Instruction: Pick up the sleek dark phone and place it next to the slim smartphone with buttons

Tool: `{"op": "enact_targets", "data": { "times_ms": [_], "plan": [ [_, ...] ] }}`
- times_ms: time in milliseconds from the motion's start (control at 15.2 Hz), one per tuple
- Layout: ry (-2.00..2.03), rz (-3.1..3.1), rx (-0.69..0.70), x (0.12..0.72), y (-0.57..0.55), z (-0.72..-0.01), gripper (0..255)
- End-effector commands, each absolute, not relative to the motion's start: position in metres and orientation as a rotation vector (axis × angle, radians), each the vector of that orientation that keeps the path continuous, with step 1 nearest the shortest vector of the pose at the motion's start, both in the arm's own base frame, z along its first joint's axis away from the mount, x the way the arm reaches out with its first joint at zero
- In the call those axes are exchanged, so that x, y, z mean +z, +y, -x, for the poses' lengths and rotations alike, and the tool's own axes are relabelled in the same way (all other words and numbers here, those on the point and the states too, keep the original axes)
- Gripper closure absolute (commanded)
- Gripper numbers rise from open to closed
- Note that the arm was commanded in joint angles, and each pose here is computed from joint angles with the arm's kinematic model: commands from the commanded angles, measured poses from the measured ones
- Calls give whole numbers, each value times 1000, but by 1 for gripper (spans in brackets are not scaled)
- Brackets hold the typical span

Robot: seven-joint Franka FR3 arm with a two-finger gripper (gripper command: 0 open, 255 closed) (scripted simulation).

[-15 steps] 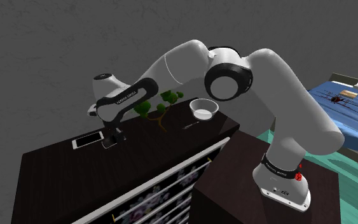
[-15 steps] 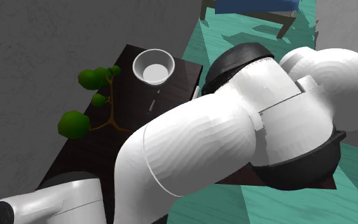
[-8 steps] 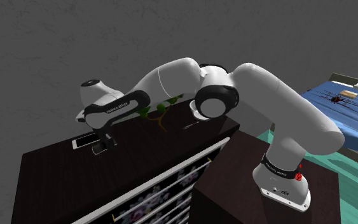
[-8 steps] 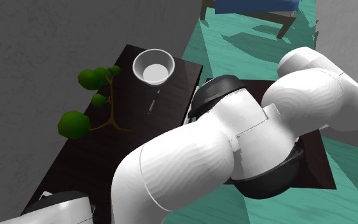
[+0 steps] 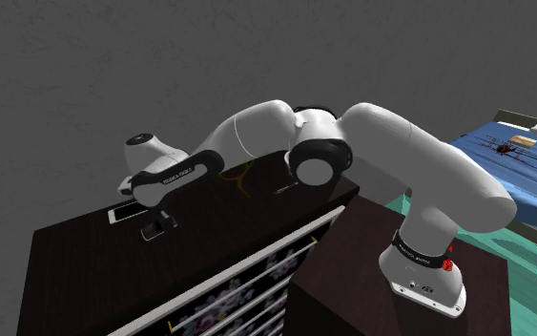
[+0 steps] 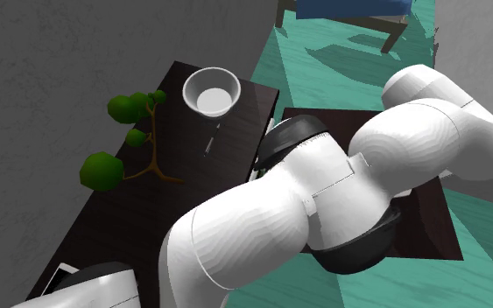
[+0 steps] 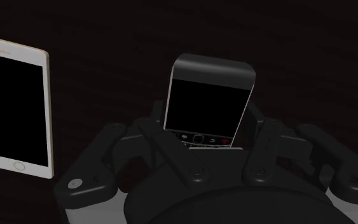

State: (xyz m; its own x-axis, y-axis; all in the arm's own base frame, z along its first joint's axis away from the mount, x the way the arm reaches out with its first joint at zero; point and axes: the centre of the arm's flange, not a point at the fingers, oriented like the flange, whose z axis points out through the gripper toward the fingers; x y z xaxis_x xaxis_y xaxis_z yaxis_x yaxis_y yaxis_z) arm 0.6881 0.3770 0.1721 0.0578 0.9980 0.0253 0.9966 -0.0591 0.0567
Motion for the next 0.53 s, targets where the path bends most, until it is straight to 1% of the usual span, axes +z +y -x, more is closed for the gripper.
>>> {"op": "enact_targets", "data": {
  "times_ms": [0,462],
  "plan": [
    [2138,-2267,90,161,376,-688,255],
    [2138,-2267,90,156,376,-688,255]
  ]
}}
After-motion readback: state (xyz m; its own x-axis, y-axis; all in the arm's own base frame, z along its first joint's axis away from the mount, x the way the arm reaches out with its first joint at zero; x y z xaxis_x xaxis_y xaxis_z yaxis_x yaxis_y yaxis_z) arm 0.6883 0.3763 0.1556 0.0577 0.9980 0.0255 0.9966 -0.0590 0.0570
